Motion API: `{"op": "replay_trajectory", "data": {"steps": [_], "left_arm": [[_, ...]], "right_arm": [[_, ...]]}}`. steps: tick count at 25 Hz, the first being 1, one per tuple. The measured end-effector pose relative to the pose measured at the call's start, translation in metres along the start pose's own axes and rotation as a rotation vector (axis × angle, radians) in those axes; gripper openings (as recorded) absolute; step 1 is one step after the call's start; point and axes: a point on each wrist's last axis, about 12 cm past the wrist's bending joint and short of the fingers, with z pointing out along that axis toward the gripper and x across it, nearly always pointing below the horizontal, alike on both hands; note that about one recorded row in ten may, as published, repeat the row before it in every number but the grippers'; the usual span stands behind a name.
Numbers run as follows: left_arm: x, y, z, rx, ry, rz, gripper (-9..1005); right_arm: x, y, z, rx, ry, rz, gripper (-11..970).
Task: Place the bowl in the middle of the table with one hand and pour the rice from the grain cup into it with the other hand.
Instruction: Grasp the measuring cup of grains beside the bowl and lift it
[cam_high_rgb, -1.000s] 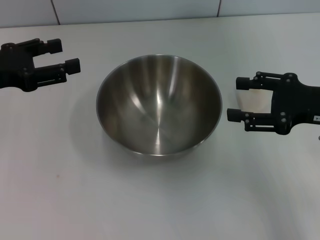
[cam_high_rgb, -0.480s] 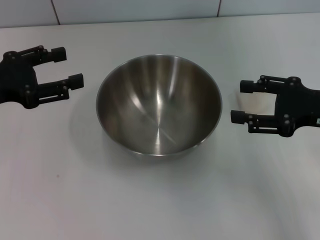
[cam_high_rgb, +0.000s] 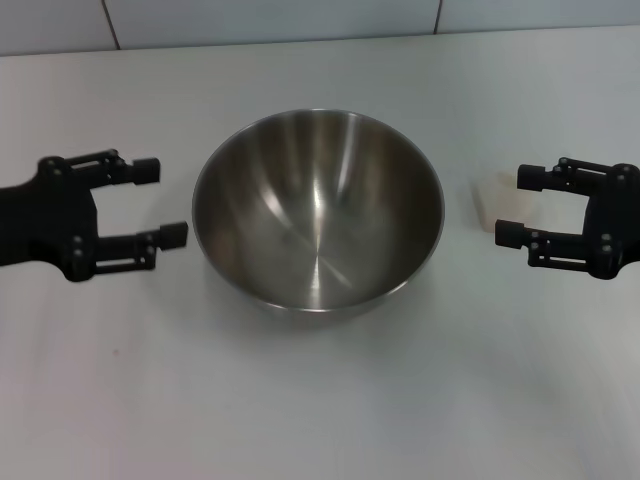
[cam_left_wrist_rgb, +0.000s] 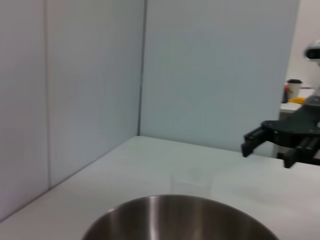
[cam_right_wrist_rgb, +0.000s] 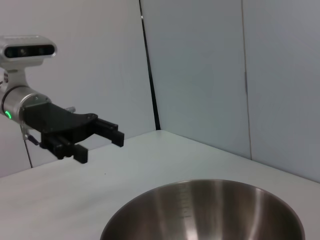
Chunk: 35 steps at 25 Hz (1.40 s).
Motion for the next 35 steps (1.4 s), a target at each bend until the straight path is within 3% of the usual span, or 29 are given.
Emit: {"op": "replay_trajectory", "data": {"steps": [5,12,20,27,35], "left_arm": [[0.002,0.0,0.001,0.004,0.011,0.002,781],[-0.002,0.002,0.004,0.014,0.014,0.024,781],[-0.006,0.005,0.006,0.013,0.011,0.036,781],[-0.009,0.007,0.007,0.014,0.006,0.032,781],[-0.011,0.007,0.011,0.017,-0.007,0.033,781]], "right_arm": [[0.003,-0.001,-0.006,0.032,0.0,0.034,747],[0.026,-0.006,-0.029,0.195,0.014,0.101,746],[0.05,-0.012,-0.045,0.378,0.047,0.1,745],[0.069,-0.017,-0.057,0.525,-0.033,0.049,744],[0.078,-0.029,-0.04,0.561,-0.021,0.016,742]]}}
